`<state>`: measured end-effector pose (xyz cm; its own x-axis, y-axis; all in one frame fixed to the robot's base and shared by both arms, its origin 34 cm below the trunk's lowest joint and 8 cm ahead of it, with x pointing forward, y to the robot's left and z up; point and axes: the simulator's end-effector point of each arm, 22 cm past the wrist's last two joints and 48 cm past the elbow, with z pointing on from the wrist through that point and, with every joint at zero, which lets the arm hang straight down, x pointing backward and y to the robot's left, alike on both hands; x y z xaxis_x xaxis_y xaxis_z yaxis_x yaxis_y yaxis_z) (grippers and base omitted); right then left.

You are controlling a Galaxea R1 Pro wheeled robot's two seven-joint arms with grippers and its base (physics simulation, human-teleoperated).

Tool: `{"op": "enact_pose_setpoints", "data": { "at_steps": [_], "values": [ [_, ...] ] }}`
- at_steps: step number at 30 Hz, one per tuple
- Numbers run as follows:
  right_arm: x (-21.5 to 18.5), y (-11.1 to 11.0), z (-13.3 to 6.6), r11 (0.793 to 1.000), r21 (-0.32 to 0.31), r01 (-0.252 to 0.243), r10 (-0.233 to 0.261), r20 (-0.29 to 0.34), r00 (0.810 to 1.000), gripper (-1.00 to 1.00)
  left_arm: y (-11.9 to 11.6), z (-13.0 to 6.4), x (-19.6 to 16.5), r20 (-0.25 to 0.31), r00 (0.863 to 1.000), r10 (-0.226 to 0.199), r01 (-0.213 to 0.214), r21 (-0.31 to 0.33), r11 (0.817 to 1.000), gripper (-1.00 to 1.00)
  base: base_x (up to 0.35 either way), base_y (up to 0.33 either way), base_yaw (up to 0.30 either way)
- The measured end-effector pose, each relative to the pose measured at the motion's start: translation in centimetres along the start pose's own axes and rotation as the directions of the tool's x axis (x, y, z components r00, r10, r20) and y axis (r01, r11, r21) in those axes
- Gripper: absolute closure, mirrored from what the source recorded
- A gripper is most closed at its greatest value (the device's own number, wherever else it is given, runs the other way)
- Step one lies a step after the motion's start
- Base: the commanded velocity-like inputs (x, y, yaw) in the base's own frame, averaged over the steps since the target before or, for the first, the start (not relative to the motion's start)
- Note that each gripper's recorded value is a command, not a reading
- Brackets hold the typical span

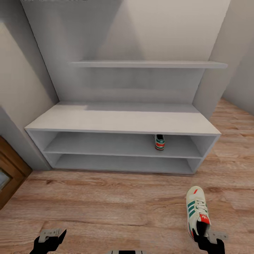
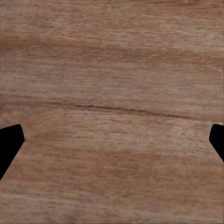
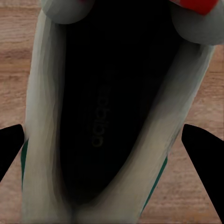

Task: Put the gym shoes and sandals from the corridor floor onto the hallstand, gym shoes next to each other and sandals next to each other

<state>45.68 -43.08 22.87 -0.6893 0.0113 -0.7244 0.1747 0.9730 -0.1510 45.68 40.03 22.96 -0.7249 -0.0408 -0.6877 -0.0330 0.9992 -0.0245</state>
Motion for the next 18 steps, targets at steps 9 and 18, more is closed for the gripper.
{"op": "enact_pose_setpoints", "data": {
  "at_steps": [9,18],
  "values": [
    [0.0,0.01,0.0,1.0,0.0,0.0,0.0,0.0,1.0,1.0,-0.13,0.02,0.01,0.0,1.0,0.0,0.0,0.002,1.0,-1.0,-0.145,0.283,0.0],
    [-0.04,-0.01,0.0,1.0,0.0,0.0,0.0,0.001,1.0,1.0,-0.49,0.07,0.11,-0.002,1.0,0.001,-0.001,0.008,1.0,-1.0,-0.134,0.288,0.0]
  ]
}}
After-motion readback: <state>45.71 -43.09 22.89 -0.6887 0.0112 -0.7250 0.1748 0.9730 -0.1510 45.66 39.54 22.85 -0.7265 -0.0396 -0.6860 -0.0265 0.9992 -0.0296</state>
